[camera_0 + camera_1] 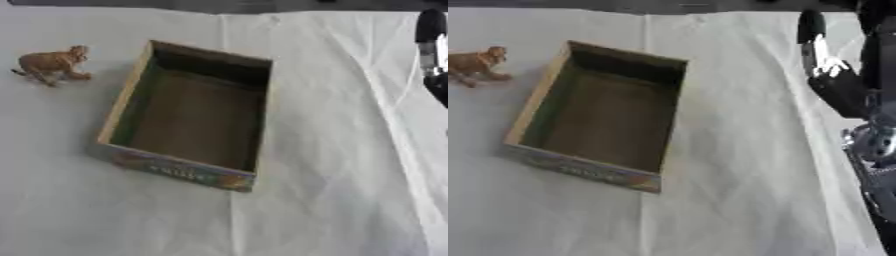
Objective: Pick up objects on the table and place them in the box.
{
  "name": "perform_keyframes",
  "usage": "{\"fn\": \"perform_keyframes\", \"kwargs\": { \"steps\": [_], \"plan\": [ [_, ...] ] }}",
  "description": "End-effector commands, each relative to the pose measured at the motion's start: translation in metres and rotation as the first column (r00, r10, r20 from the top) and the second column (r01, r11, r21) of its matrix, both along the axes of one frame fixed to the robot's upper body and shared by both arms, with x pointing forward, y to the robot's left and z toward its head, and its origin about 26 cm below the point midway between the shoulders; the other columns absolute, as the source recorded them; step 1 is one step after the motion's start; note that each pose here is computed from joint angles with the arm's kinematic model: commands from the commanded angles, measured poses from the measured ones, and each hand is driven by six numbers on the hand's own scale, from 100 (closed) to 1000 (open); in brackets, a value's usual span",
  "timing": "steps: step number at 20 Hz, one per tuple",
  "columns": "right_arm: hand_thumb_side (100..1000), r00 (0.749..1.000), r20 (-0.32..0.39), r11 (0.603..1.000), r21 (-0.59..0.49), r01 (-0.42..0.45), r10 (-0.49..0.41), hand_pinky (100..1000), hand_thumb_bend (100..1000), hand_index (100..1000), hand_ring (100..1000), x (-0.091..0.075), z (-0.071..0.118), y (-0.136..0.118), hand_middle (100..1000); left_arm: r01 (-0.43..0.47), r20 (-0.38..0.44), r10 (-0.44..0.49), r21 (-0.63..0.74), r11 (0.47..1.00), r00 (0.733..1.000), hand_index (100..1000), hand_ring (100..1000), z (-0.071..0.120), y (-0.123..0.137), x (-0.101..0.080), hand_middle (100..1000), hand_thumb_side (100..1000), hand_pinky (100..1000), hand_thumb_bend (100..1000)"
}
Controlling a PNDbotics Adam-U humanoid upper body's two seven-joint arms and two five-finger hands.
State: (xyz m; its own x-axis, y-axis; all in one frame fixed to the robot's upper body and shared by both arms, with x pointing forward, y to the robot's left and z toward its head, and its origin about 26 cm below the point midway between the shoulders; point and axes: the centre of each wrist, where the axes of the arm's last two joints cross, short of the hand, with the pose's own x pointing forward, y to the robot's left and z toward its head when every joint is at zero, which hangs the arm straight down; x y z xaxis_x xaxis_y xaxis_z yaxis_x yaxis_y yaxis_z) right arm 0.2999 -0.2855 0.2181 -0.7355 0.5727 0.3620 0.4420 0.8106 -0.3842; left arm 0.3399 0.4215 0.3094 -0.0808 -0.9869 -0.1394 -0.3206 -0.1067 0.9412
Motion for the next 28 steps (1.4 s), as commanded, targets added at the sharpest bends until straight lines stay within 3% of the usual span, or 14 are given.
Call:
{"fn": "perform_keyframes", "kwargs": {
  "steps": [1, 15, 22, 28],
  "plan": [
    [679, 1.0, 0.029, 1.0, -0.025, -0.008, 0.008, 812, 279, 836, 718, -0.002, 0.01, -0.003, 705, -0.05, -0.028, 0.052, 0.087, 0.995, 0.998, 982, 860, 0.018, 0.013, 0.002, 790, 342, 893, 919],
    [674, 1.0, 0.017, 0.999, -0.031, -0.013, 0.014, 814, 268, 836, 717, -0.002, 0.009, -0.002, 704, -0.073, -0.211, 0.109, 0.175, 0.982, 0.971, 1000, 893, 0.026, 0.023, 0.045, 830, 326, 931, 940],
    [673, 1.0, 0.013, 0.999, -0.035, -0.022, 0.023, 814, 263, 836, 717, -0.002, 0.008, -0.001, 704, -0.069, -0.25, 0.12, 0.201, 0.977, 0.961, 994, 892, 0.042, 0.005, 0.066, 837, 311, 933, 926],
    [671, 0.999, 0.015, 0.999, -0.038, -0.033, 0.033, 815, 260, 836, 717, -0.002, 0.009, 0.001, 704, -0.034, -0.255, 0.1, 0.253, 0.967, 0.962, 990, 893, 0.04, -0.012, 0.084, 840, 311, 936, 929]
  ]
}}
